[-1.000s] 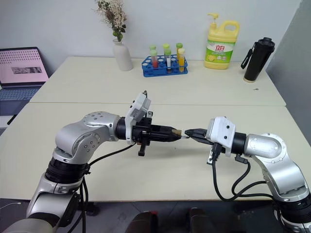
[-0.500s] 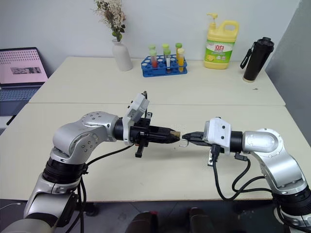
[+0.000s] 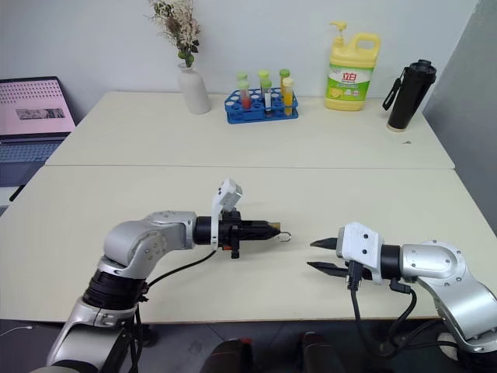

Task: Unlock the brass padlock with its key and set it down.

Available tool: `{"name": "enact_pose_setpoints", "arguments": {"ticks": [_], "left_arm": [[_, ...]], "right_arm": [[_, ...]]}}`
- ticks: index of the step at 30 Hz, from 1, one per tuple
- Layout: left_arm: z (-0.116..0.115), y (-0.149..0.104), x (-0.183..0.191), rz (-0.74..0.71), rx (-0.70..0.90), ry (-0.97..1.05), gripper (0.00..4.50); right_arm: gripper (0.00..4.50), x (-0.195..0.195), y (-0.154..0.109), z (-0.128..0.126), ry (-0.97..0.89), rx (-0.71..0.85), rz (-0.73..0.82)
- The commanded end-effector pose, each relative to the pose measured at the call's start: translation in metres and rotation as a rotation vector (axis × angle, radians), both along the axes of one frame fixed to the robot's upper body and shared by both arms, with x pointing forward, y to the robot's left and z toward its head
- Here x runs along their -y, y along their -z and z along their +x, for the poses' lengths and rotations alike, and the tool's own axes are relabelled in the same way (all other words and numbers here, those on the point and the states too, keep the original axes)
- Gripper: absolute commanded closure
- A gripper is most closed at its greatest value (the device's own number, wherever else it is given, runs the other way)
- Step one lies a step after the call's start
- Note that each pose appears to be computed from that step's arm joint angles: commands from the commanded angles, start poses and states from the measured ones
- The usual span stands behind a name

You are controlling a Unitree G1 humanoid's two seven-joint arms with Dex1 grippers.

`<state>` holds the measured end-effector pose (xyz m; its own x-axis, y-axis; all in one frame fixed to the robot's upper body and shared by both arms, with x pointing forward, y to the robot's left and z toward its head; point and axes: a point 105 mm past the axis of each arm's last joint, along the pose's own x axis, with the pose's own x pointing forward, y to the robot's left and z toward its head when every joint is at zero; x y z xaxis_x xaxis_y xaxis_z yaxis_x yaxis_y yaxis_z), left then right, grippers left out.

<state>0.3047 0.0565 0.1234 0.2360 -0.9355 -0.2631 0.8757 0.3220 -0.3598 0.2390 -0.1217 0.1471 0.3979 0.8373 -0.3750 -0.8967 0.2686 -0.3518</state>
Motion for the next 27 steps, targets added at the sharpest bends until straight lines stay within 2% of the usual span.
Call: {"name": "enact_pose_setpoints", "arguments": {"ticks": [1, 4, 21, 23, 27], "left_arm": [[0.002, 0.003, 0.007, 0.007, 0.013, -0.013, 4.34], [0.003, 0.010, 0.012, 0.004, -0.012, -0.022, 4.34], [0.009, 0.026, 0.019, 0.041, -0.034, -0.051, 4.34], [0.008, 0.030, 0.019, 0.064, -0.018, -0.040, 3.61], [0.010, 0.031, 0.022, 0.079, 0.034, -0.042, 2.55]], "right_arm": [[1.02, -0.004, -0.004, -0.001, 0.008, 0.008, 0.003], [0.01, -0.005, -0.006, 0.003, 0.031, -0.008, 0.002], [0.00, 0.000, 0.015, 0.007, 0.100, -0.055, -0.051], [0.00, 0.001, 0.016, 0.008, 0.104, -0.057, -0.050], [0.00, 0.002, 0.018, 0.008, 0.106, -0.060, -0.054]]}}
